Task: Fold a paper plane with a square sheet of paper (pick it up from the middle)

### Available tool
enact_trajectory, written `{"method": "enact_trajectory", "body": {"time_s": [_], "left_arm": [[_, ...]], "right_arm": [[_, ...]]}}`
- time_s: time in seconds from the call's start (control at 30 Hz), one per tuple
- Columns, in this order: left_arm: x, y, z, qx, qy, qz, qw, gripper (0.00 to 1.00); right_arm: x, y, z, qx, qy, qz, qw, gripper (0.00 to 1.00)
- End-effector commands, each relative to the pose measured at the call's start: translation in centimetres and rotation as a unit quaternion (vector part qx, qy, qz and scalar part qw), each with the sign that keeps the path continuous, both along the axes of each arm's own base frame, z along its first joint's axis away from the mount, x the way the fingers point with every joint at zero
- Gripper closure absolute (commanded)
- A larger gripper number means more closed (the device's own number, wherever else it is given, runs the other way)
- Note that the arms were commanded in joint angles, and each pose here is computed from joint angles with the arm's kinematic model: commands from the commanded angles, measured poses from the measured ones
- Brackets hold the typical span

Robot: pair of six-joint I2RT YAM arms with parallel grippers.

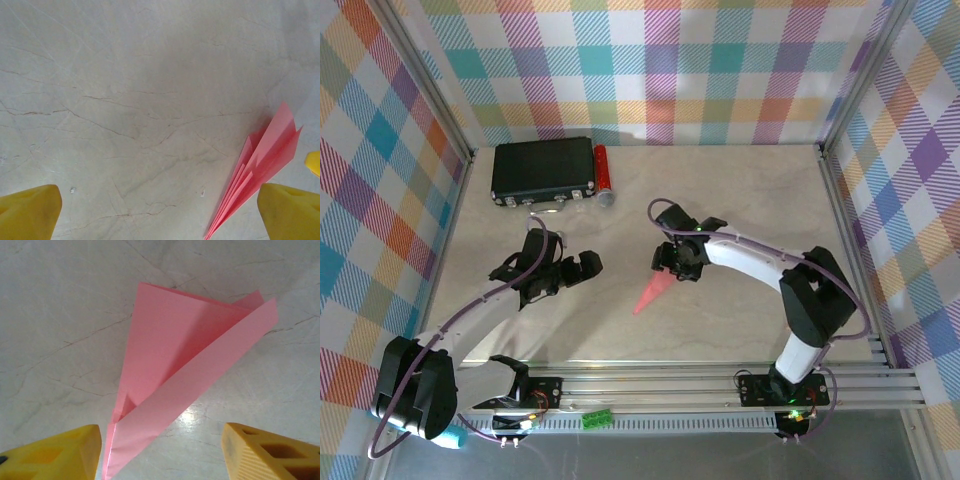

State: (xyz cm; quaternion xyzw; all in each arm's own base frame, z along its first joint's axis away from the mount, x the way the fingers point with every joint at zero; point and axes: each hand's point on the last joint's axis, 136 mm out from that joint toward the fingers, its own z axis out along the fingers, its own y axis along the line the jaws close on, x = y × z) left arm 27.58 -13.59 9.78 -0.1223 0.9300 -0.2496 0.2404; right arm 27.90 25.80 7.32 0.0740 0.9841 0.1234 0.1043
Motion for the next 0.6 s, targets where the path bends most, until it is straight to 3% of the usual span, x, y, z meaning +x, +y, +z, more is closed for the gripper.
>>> {"method": "enact_trajectory", "body": {"time_s": [0.0, 0.57], "left_arm": [[-1.0, 0.6, -0.9, 0.012, 0.013, -0.012, 1.0, 0.0], [-1.3, 0.6, -1.4, 0.012, 0.019, -0.022, 1.0, 0.0]], "right_arm": [[-0.4, -0.4, -0.4, -0.043, 0.011, -0.026, 0.999, 0.32], [-1.4, -0.5, -2.6, -0.07, 0.057, -0.074, 0.993, 0.33]]}}
